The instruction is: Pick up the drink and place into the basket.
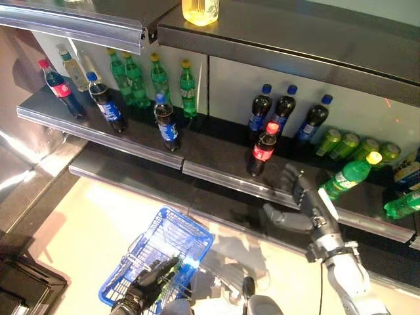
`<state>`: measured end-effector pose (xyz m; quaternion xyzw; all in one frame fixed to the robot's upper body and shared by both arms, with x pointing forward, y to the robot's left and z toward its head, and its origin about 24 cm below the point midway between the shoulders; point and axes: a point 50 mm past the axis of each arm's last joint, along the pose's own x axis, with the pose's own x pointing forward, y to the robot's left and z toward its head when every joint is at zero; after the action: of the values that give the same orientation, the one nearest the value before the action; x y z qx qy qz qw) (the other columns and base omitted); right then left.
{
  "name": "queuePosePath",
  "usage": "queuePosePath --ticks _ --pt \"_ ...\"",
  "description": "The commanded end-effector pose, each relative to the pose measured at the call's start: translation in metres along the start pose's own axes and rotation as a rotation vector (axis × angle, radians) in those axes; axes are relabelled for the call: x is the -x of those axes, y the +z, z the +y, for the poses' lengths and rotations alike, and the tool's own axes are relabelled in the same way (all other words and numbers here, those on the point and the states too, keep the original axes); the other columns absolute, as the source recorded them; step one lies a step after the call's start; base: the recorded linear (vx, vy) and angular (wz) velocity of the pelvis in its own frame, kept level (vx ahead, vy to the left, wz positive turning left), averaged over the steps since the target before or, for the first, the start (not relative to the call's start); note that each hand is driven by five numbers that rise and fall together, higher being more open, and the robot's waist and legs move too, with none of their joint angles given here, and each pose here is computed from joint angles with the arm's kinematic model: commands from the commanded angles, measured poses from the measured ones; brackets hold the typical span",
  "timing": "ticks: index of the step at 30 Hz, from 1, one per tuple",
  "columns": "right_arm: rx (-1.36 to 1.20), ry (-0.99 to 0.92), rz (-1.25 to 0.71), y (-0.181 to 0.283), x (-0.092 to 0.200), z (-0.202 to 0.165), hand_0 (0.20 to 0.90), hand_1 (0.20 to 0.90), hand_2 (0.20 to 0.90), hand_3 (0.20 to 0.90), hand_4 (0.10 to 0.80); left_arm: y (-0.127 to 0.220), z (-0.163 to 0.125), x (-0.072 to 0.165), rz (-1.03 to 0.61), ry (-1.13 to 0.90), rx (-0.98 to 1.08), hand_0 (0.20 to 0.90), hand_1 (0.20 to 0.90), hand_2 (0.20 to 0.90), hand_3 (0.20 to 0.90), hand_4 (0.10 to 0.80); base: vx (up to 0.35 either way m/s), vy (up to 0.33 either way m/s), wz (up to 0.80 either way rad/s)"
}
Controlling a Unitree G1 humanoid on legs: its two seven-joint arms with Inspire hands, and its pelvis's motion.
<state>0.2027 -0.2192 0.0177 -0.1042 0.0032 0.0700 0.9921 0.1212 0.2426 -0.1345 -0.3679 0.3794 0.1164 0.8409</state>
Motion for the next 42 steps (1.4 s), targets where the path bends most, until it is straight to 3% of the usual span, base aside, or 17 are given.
queuePosePath --ticks 1,9,20,31,36,42 --pt "0.065 -0.006 -0.05 0.006 -0.01 -0.003 0.9 0.9 0.9 0.9 0.8 0.022 -0.019 -0.01 -0.101 -0.11 -0.047 0.3 0.3 0.3 0.2 0.1 -0.016 0.058 0.06" --pt "0.075 -0.108 0.299 -0.066 0.023 -0.001 0.9 0.9 0.9 0.9 0.8 0.021 -0.016 -0.01 -0.091 -0.098 -0.066 0.3 0.3 0.3 0.2 0.1 0.005 0.037 0.02" --pt "0.022 -0.288 0.637 -0.126 0.067 -0.002 0.9 0.9 0.9 0.9 0.8 0.019 -0.016 -0.011 -0.031 -0.126 -0.128 0.3 0.3 0.3 0.2 0.1 0.018 0.092 -0.05" --pt "-0.016 -0.301 0.756 -0.144 0.077 -0.005 0.9 0.9 0.9 0.9 0.8 0.044 -0.022 -0.014 -0.07 -0.127 -0.18 0.3 0.3 0.3 0.2 0.1 -0.139 0.015 -0.52" --pt "0.061 -0.294 0.776 -0.144 0.078 -0.022 0.9 0.9 0.9 0.9 0.8 0.023 -0.035 -0.021 -0.045 -0.176 -0.118 0.3 0.3 0.3 0.2 0.1 -0.06 0.079 -0.03" --pt "0.081 -0.309 0.812 -0.148 0.083 -0.026 0.9 0.9 0.9 0.9 0.8 0.011 -0.031 -0.02 -0.013 -0.169 -0.089 0.3 0.3 0.3 0.2 0.1 0.062 0.307 -0.33"
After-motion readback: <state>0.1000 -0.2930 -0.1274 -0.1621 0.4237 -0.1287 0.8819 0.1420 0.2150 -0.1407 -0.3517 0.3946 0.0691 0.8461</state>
